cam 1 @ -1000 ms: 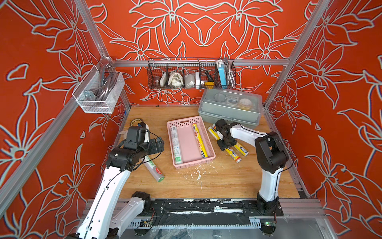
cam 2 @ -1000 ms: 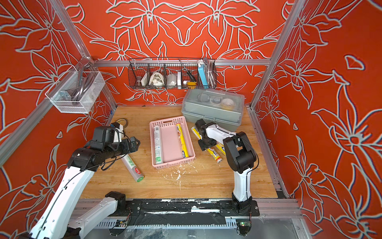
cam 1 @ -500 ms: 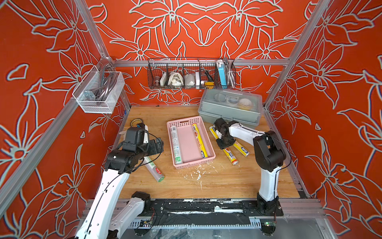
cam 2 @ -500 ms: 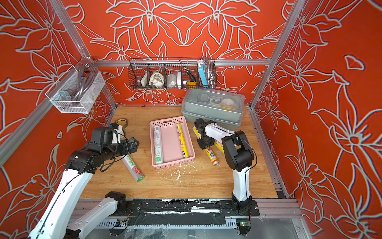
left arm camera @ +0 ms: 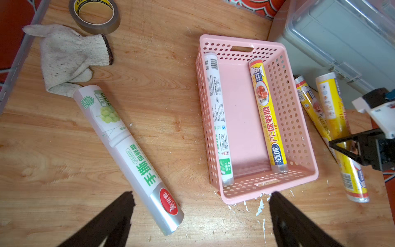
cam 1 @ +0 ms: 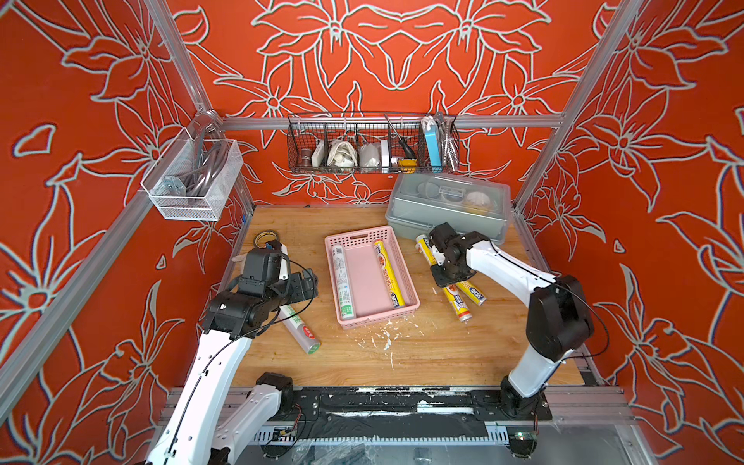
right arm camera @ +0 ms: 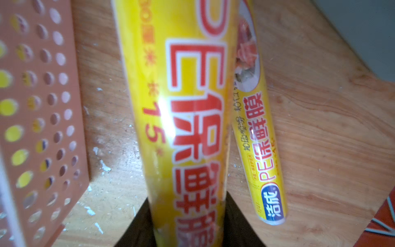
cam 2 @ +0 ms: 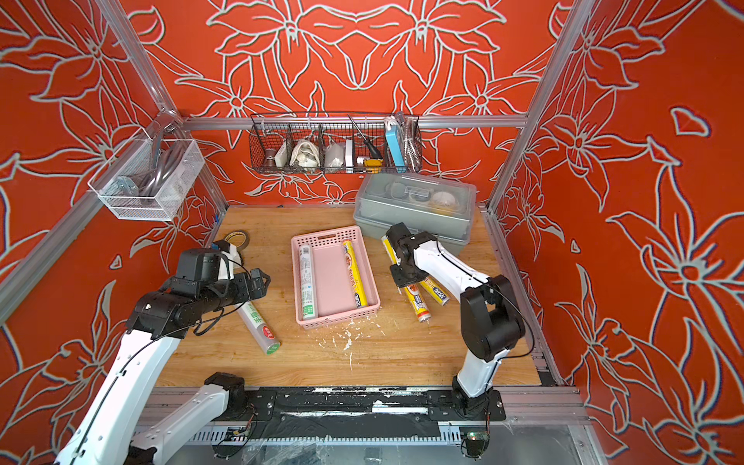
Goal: Put the plastic wrap into the basket
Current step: Pick up the plastic wrap from the center of the board, then place the plastic wrap in the basket.
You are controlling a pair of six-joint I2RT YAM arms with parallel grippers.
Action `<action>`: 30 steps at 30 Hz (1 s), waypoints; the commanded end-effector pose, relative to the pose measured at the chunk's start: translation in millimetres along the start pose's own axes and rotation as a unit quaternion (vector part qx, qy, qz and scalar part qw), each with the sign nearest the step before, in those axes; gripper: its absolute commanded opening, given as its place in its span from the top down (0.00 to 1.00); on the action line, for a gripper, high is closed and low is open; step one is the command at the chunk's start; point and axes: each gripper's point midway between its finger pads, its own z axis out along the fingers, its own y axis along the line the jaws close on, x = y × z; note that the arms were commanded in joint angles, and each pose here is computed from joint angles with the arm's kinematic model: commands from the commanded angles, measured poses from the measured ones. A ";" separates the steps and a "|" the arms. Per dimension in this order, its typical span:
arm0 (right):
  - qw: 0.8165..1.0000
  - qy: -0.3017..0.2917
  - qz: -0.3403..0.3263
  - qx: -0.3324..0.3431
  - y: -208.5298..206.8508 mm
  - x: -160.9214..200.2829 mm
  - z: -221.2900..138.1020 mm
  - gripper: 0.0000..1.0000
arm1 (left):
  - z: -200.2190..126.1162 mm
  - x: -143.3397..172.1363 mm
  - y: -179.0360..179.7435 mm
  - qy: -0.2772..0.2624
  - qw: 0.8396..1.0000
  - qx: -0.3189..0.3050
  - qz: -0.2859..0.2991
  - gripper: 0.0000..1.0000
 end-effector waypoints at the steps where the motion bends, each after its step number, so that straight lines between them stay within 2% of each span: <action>1: 1.000 -0.014 0.014 0.000 -4.1 -4.4 -24.0 0.61 | -4.9 1.2 1.1 -0.003 1.000 0.001 0.002 0.01; 5: 0.999 -0.020 0.034 -0.029 6.9 -16.5 -43.0 0.62 | -9.7 -0.1 1.9 -0.012 1.000 0.001 0.001 0.02; 9: 0.996 -0.051 0.033 -0.069 40.0 -39.4 -53.1 0.61 | -11.8 1.4 0.5 -0.014 1.000 0.008 -0.004 0.01; 17: 0.987 -0.063 0.037 -0.141 106.7 -71.1 -67.2 0.61 | -18.5 1.8 -1.7 -0.025 1.000 0.019 -0.002 0.02; 30: 0.973 -0.044 0.081 -0.213 175.1 -89.3 -47.6 0.63 | -17.3 7.6 -1.0 -0.019 1.000 0.022 -0.005 0.02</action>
